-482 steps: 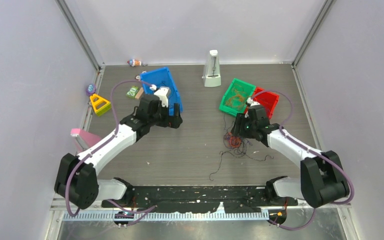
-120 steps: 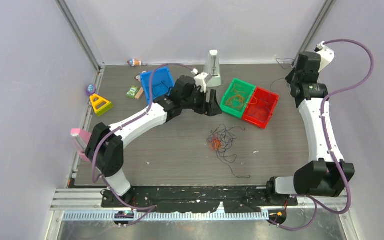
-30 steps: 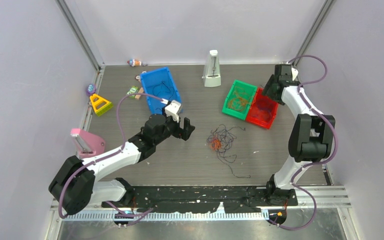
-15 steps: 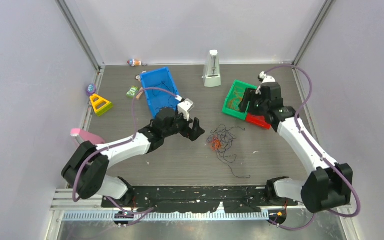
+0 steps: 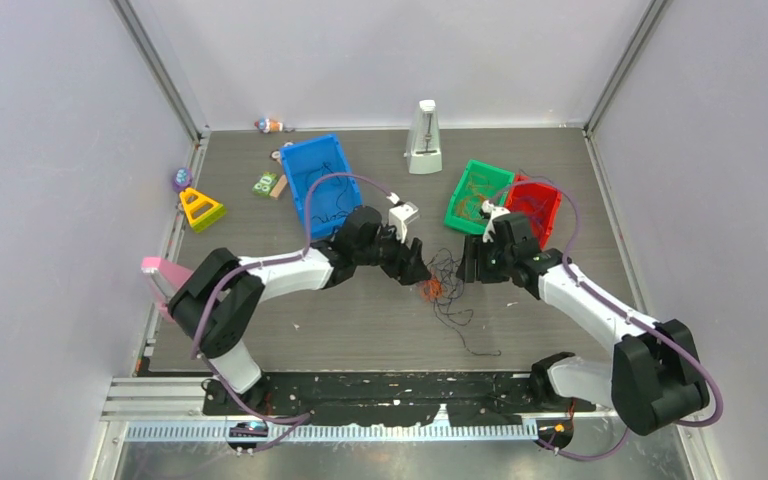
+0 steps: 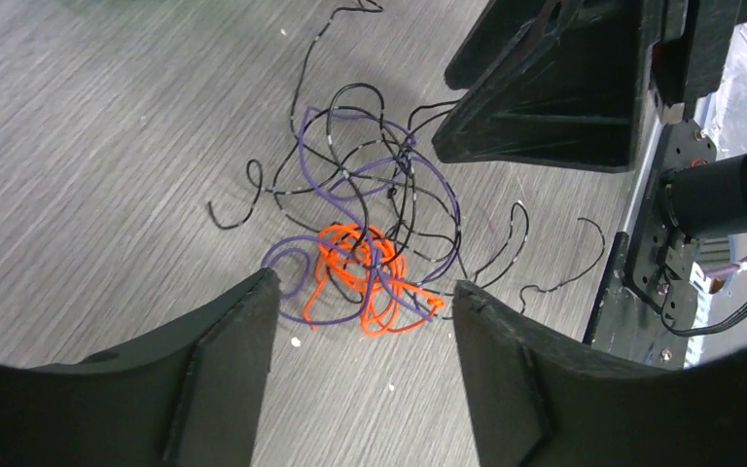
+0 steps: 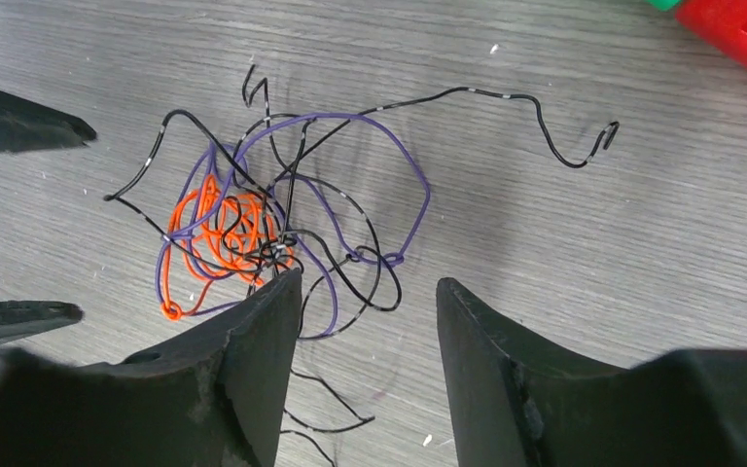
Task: Untangle the cables
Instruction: Untie the cable.
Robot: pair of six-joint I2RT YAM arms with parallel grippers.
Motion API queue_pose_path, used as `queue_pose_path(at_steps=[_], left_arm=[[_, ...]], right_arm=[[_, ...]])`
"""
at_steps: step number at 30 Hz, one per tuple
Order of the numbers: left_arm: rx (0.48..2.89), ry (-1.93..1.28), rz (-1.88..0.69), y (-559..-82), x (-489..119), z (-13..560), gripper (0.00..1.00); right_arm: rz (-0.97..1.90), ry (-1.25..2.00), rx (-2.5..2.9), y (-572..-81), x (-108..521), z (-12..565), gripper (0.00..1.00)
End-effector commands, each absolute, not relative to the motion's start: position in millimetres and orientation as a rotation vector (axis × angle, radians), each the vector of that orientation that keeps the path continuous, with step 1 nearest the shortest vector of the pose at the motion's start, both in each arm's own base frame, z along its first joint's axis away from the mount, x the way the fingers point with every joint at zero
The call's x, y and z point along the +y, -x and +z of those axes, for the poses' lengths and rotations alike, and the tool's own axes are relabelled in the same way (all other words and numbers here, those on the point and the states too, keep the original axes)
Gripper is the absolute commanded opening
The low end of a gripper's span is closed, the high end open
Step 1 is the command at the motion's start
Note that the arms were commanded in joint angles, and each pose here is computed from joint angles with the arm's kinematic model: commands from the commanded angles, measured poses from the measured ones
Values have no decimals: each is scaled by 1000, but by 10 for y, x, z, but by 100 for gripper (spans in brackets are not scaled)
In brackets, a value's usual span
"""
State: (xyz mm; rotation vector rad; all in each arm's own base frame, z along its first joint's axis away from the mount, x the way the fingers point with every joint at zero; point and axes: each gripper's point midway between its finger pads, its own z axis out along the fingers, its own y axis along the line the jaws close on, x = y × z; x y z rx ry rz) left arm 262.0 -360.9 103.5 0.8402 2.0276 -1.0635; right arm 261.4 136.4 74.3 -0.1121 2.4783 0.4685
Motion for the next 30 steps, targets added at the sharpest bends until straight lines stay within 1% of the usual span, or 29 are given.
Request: queue_pose_path(at_steps=[1, 3, 4, 5, 6, 7, 8, 9, 12, 14, 17, 19, 22, 25, 30], left_arm=[[2018, -877, -1171, -2597, -3848, 1126, 61], [2041, -876, -1190, -2605, -3893, 1069, 51], [2045, -873, -1193, -2624, -3914, 1061, 45], [2057, -871, -1192, -2637, -3926, 1034, 40], [2069, -873, -1194, -2643, -3938, 1011, 33], [2079, -876, -1197, -2648, -3955, 996, 24], [2088, -879, -1198, -2654, -3963, 982, 11], [2095, -878, -1187, -2665, -3957, 978, 0], [2101, -823, -1049, -2794, -3789, 978, 0], [2072, -745, -949, -2918, -3584, 1055, 0], [1985, -580, -878, -3073, -3217, 1280, 0], [1941, -483, -847, -3148, -2994, 1361, 0], [1931, -352, -749, -3234, -2674, 1366, 0], [1911, -236, -641, -3296, -2406, 1393, 0], [1863, -112, -508, -3336, -2048, 1496, 0]], right_arm=[[510, 128, 2389, -2808, 1483, 812, 56], [517, 132, 2393, -2835, 1512, 776, 45], [522, 132, 2395, -2848, 1527, 767, 36], [526, 131, 2392, -2859, 1536, 778, 25], [528, 130, 2386, -2867, 1542, 797, 19], [525, 126, 2379, -2875, 1539, 819, 10], [524, 123, 2363, -2878, 1534, 874, 8], [500, 110, 2349, -2903, 1499, 914, 6], [405, 38, 2299, -2931, 1322, 1135, 6], [217, -92, 2223, -3032, 992, 1369, 5], [44, -265, 2119, -3034, 596, 1664, 5], [-35, -377, 2008, -2981, 335, 1948, 5], [-173, -563, 1879, -2860, -65, 2215, 5], [-249, -695, 1782, -2704, -358, 2405, 5], [-272, -727, 1719, -2596, -498, 2616, 5]])
